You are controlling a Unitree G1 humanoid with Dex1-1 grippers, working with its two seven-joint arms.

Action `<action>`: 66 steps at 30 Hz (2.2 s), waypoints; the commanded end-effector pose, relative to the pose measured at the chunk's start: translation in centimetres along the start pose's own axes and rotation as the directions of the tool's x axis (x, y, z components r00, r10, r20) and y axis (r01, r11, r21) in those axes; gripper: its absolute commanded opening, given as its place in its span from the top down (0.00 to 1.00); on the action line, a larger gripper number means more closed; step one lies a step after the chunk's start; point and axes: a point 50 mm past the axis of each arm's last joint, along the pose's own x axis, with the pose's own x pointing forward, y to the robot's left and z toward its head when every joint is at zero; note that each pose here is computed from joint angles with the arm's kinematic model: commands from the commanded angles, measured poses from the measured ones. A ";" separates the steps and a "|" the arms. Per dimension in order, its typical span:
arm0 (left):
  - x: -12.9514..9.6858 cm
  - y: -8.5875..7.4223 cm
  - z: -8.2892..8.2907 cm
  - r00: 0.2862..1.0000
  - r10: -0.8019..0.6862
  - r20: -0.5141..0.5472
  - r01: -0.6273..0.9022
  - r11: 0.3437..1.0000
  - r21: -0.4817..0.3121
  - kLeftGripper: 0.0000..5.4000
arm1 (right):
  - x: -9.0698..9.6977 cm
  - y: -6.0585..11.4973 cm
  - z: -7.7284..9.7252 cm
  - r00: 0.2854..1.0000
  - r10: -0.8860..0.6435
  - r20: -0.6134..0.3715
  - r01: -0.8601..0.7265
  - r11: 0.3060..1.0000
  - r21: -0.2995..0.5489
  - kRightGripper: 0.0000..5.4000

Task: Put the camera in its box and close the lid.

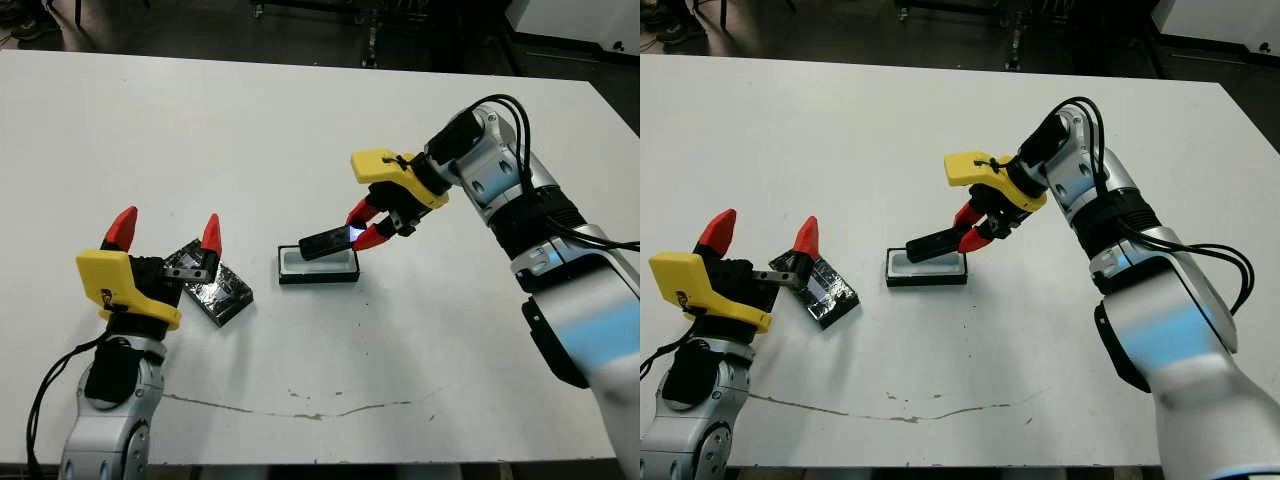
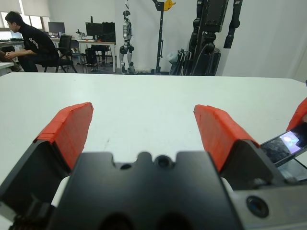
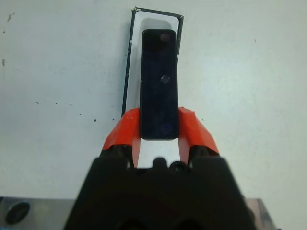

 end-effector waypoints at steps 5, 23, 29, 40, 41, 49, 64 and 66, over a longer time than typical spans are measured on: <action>-0.2 0.0 -0.1 1.000 0.007 -0.011 -0.007 1.000 -0.002 0.00 | 0.5 0.1 -0.3 0.999 0.006 -0.032 -0.006 1.000 -0.013 0.69; -0.3 -0.1 -0.2 1.000 0.013 -0.010 -0.013 1.000 -0.011 0.00 | 1.6 0.2 0.8 0.996 0.055 -0.071 -0.056 0.998 -0.012 0.69; -0.3 -0.2 -0.2 1.000 0.007 -0.010 -0.007 1.000 -0.005 0.00 | 2.1 0.4 1.2 0.996 0.060 -0.066 -0.063 0.997 -0.035 0.69; -0.4 -0.4 -0.2 1.000 0.017 -0.013 -0.017 1.000 -0.006 0.00 | 3.2 0.5 2.0 0.995 0.076 -0.070 -0.080 0.995 -0.052 0.69; -0.4 -0.4 -0.2 1.000 0.017 -0.012 -0.017 1.000 -0.008 0.00 | 3.3 0.5 2.1 0.994 0.080 -0.072 -0.084 0.995 -0.053 0.69; -0.4 -0.4 -0.2 1.000 0.023 -0.009 -0.023 1.000 -0.019 0.00 | 4.1 0.6 2.1 0.991 0.105 -0.082 -0.108 0.994 -0.029 0.69; -0.4 -0.4 -0.2 0.999 0.029 -0.015 -0.029 0.999 -0.013 0.00 | 4.5 1.0 2.2 0.983 0.148 -0.112 -0.151 0.988 -0.014 0.69; -0.4 -0.4 -0.2 0.999 0.030 -0.017 -0.030 1.000 -0.008 0.00 | 4.6 1.2 2.4 0.982 0.156 -0.110 -0.160 0.986 -0.034 0.69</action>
